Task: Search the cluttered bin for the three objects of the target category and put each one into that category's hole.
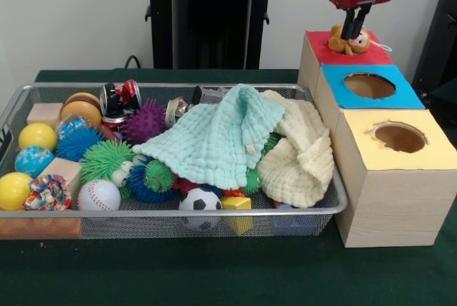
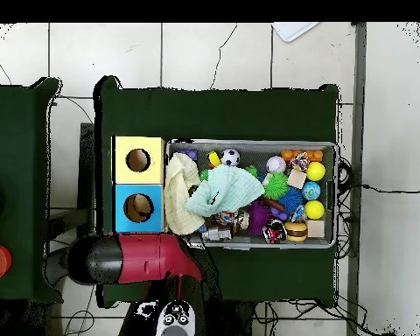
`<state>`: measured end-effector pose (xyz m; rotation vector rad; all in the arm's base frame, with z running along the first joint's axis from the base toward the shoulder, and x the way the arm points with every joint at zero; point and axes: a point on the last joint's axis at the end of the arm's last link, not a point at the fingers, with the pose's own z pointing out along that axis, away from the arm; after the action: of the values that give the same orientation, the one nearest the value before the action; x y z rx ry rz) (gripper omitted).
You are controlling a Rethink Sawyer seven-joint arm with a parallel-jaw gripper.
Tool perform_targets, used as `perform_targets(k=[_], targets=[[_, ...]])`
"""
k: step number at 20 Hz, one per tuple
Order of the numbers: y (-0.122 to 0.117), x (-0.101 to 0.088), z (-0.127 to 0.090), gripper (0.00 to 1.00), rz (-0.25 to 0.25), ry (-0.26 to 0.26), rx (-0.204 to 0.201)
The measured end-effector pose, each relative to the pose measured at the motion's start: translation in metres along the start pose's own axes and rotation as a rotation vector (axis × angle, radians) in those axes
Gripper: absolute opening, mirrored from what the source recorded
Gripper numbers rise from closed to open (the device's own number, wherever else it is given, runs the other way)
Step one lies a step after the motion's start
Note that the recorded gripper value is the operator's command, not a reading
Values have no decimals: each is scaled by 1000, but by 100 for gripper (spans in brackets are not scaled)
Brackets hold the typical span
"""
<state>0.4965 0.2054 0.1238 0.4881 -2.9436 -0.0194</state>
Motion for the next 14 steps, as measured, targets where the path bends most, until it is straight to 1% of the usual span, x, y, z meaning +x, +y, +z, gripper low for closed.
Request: perform_targets(k=[2,6,7,9,14], targets=[[-3,3,-6,0,8,-6,-1],[-7,11,-6,0,22,1,-6],[-10,16,-3,0,30,4,-7],[-12,19,3,0,35,1,-5],[-13,24,29,0,38,-23,8]])
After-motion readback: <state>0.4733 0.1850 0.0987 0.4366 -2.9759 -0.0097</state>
